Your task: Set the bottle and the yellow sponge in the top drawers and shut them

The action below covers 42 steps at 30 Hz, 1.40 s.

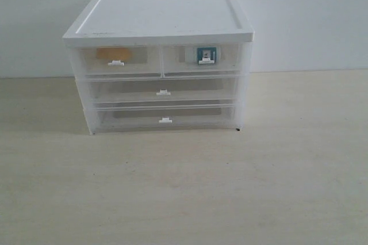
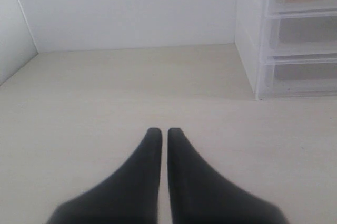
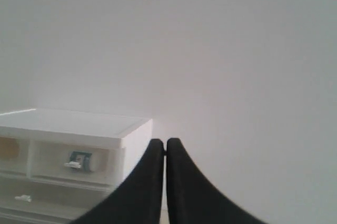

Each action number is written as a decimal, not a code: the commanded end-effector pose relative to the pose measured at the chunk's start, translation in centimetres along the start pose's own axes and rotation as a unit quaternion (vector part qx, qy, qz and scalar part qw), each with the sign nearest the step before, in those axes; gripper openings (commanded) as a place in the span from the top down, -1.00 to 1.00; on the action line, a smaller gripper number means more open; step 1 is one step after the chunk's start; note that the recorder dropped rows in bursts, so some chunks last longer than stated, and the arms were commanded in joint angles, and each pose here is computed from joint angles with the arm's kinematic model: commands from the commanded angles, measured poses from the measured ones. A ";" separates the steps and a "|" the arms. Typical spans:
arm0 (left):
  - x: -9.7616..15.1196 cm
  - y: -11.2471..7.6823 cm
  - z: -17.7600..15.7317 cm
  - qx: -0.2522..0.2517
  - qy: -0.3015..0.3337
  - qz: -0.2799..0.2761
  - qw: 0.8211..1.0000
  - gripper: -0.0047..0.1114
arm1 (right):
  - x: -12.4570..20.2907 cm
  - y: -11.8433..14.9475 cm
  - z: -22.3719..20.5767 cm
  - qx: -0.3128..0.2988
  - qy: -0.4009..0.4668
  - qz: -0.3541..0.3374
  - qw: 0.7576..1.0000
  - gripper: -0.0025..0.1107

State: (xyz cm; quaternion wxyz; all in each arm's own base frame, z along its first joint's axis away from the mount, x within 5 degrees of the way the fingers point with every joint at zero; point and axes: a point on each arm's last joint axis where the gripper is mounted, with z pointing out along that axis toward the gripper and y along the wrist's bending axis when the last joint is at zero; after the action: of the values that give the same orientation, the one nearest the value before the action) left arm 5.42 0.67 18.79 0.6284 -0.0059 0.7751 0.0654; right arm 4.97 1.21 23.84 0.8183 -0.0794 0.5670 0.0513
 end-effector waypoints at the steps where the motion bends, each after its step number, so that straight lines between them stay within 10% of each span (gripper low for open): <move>1: 0.1 0.0 0.0 -0.002 0.001 0.000 1.000 0.85 | 0.6 -0.6 -0.1 0.049 0.026 -0.024 0.998 0.96; 15: 0.1 0.0 0.0 -0.002 0.001 0.000 1.000 0.85 | 4.0 -1.2 -1.0 0.093 0.219 -0.035 0.971 0.96; 42: 0.1 0.0 0.0 -0.002 0.001 0.000 1.000 0.85 | 5.2 -0.7 -1.7 0.053 0.292 0.003 0.955 0.96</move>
State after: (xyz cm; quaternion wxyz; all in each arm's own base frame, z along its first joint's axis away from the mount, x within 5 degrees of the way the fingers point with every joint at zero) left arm 5.42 0.67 18.79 0.6284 -0.0059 0.7751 0.0654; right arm 5.44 0.19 18.56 0.6221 -0.0599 0.7805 -0.0147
